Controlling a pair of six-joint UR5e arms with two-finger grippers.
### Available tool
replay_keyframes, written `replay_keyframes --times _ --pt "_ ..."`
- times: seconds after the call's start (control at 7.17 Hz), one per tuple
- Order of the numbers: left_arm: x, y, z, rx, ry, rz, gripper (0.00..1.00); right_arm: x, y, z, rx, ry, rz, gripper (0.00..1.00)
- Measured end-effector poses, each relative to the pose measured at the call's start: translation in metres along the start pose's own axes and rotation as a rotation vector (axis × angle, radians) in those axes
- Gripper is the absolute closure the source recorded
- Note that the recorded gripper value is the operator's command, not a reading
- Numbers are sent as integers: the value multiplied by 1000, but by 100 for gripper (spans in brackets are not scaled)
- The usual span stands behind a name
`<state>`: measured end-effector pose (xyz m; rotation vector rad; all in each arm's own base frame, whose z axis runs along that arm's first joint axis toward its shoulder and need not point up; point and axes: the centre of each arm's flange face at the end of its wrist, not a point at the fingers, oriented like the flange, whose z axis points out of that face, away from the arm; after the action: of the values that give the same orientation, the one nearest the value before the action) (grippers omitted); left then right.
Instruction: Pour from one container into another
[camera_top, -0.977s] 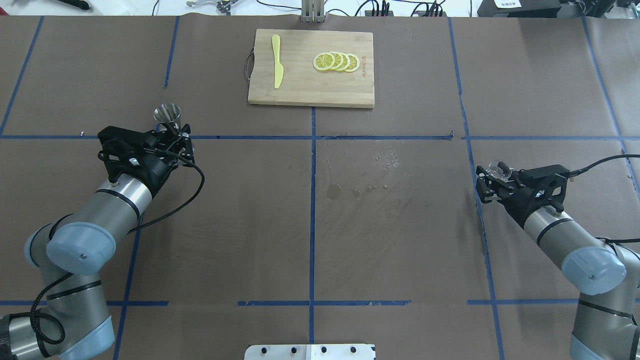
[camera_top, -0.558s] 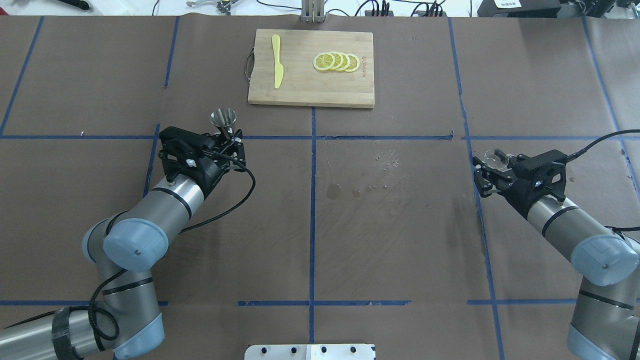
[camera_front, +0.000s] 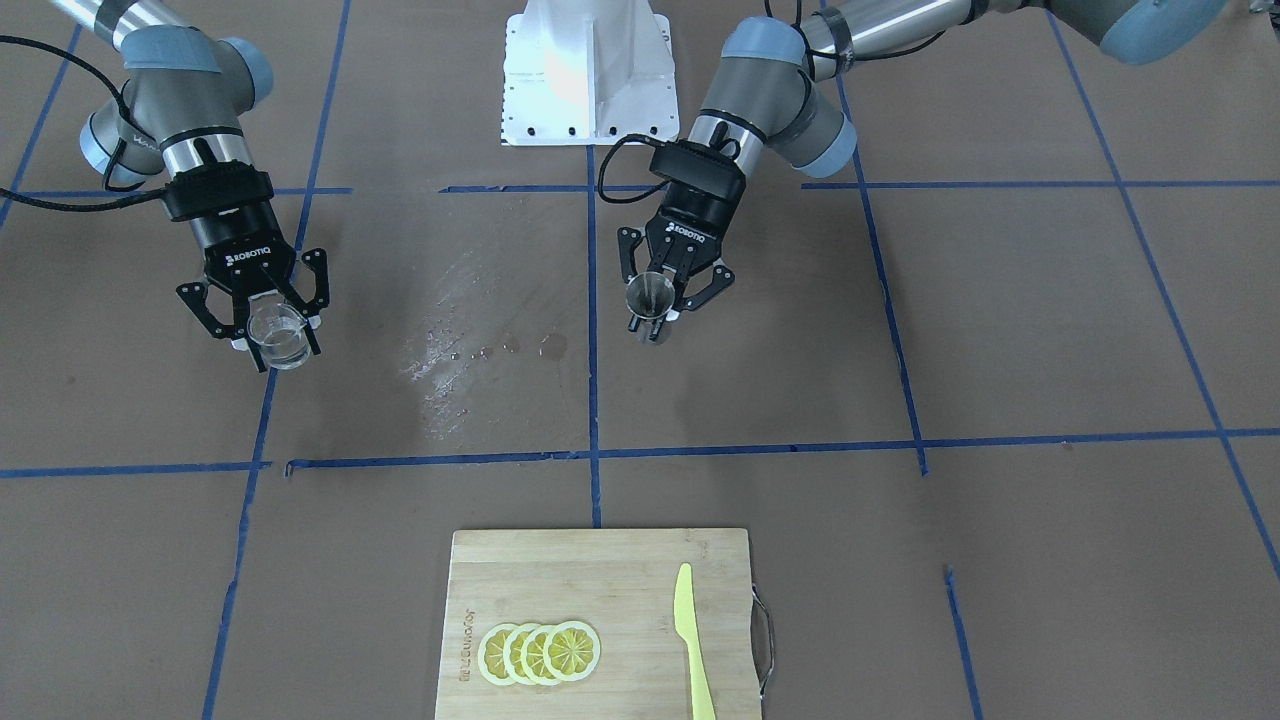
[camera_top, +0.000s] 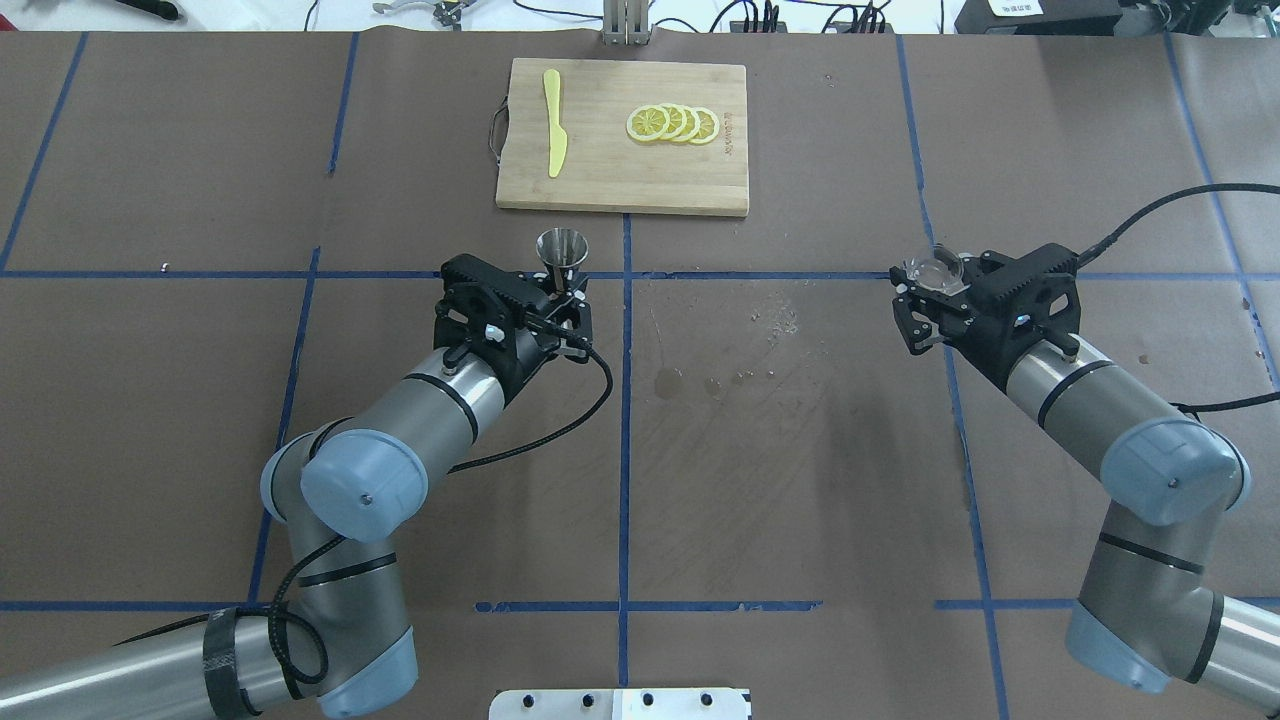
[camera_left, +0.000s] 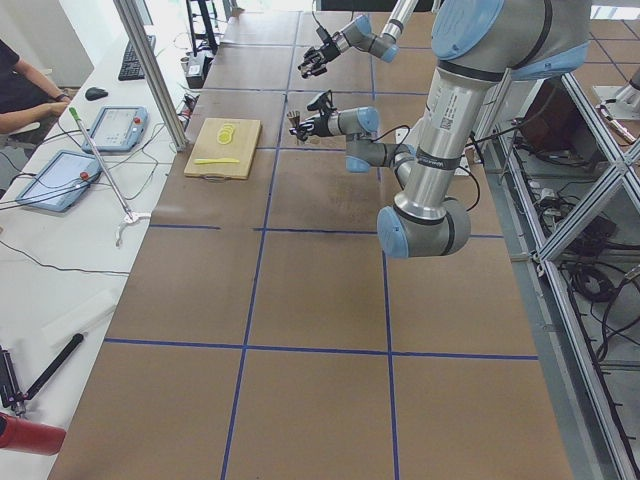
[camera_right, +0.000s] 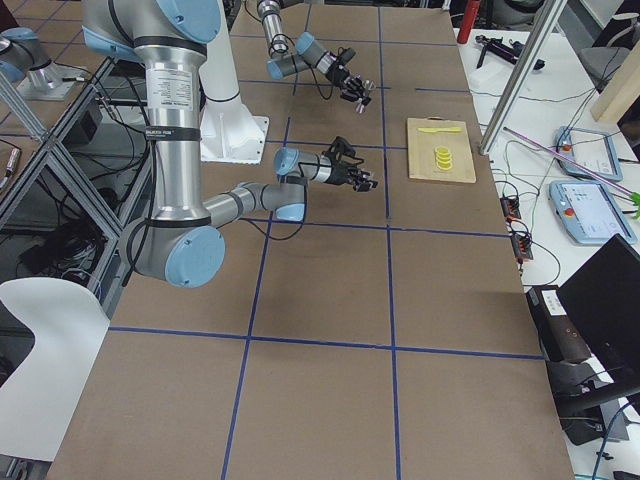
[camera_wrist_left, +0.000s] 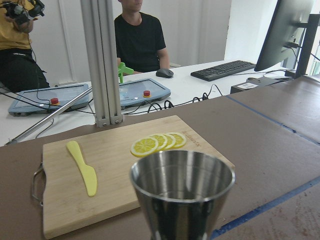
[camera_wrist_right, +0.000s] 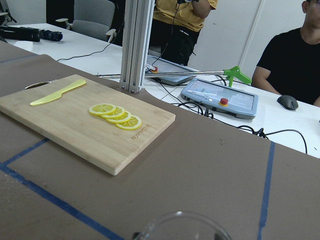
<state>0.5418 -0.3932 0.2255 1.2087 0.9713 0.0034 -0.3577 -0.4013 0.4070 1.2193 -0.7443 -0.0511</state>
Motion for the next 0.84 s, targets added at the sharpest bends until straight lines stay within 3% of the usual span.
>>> replay_keyframes --times 0.28,0.56,0.84 --pt "16 1 8 -28 42 26 100 -15 -51 -9 0 10 -65 100" --pt "42 -1 21 -50 79 30 100 -51 -119 -12 -44 52 -130 100" --pt "60 1 29 -69 105 31 100 -74 -151 -7 -82 89 -163 100"
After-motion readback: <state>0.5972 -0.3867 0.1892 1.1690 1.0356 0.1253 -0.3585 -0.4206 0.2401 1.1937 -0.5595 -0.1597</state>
